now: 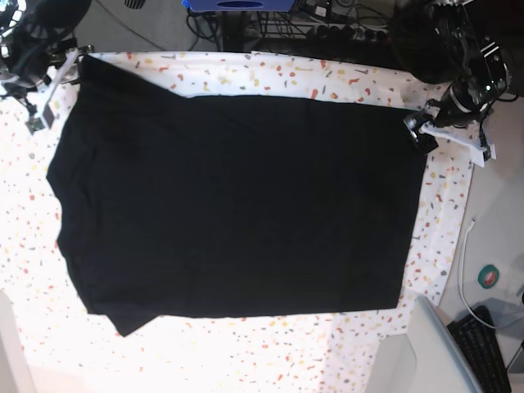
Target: Layout the t-shirt on the table in an organized manner, then fold the t-shirt properly
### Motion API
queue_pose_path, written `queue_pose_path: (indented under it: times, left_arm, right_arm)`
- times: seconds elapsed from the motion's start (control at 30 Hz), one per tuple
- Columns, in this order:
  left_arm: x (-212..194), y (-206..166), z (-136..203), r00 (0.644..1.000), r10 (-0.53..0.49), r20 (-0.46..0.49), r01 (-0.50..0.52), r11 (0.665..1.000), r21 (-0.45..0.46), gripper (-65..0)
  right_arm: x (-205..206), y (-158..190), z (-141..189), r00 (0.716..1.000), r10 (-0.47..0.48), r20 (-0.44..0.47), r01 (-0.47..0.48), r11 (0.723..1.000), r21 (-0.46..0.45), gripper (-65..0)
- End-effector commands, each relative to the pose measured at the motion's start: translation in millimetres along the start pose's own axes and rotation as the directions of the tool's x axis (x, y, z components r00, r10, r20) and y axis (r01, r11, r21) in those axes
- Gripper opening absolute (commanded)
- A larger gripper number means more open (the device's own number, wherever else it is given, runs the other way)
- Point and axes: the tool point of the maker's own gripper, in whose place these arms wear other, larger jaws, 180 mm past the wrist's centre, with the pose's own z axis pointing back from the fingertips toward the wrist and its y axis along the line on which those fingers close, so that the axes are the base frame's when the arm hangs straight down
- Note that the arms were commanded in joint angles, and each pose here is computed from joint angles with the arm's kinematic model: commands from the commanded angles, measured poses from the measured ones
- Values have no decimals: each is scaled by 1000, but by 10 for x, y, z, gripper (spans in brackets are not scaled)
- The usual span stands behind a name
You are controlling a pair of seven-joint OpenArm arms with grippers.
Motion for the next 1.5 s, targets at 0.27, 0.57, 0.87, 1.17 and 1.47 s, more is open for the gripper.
queue_pose_path:
  times: [0.27, 0.57, 0.87, 1.17, 1.47]
  left_arm:
    - [329, 631, 535, 974, 111, 198, -140, 981, 136, -72]
    - [626, 691, 596, 947, 148, 285, -192, 972, 132, -650]
    - [881, -181, 280, 963, 61, 263, -53, 998, -40, -650]
    - [629, -1042, -485, 992, -117, 44, 123, 975, -186, -650]
    - [368, -1543, -1012, 921, -389, -17, 382, 910, -160, -650]
  right_arm:
    - [529, -501, 247, 973, -20, 230, 50, 991, -125, -384]
    - [895, -674, 353, 951, 19, 310, 33, 986, -162, -389]
    - [1438, -793, -176, 919, -117, 375, 122, 992, 10, -650]
    - [1337, -507, -933, 973, -88, 215, 54, 986, 160, -650]
    - [1199, -946, -1284, 933, -313, 177, 292, 947, 136, -650]
